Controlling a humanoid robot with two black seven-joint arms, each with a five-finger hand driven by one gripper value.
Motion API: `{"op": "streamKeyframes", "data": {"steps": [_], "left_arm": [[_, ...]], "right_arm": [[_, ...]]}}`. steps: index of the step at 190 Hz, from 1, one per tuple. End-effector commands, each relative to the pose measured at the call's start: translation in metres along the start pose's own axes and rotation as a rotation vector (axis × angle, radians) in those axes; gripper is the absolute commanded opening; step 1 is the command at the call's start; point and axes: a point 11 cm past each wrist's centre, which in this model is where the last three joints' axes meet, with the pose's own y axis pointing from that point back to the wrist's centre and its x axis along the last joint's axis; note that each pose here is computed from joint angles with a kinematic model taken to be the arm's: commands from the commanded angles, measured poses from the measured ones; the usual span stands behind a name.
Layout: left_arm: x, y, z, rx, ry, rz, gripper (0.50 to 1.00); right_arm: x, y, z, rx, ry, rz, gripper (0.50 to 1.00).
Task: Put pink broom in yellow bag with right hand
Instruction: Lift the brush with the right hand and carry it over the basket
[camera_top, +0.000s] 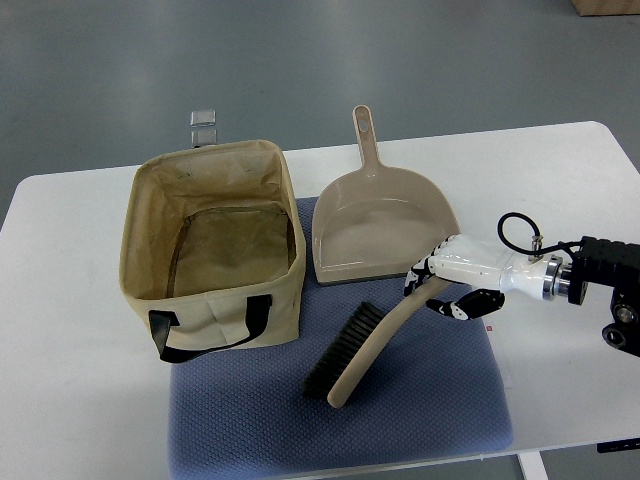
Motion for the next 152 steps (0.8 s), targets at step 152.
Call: {"op": "streamKeyframes", "data": {"steps": [152], "left_arm": [[0.000,0.000,0.000,0.000,0.000,0.000,1.000]], "right_arm": [[0.237,0.010,0.027,-0.127,0.127,0.404,0.500]]}}
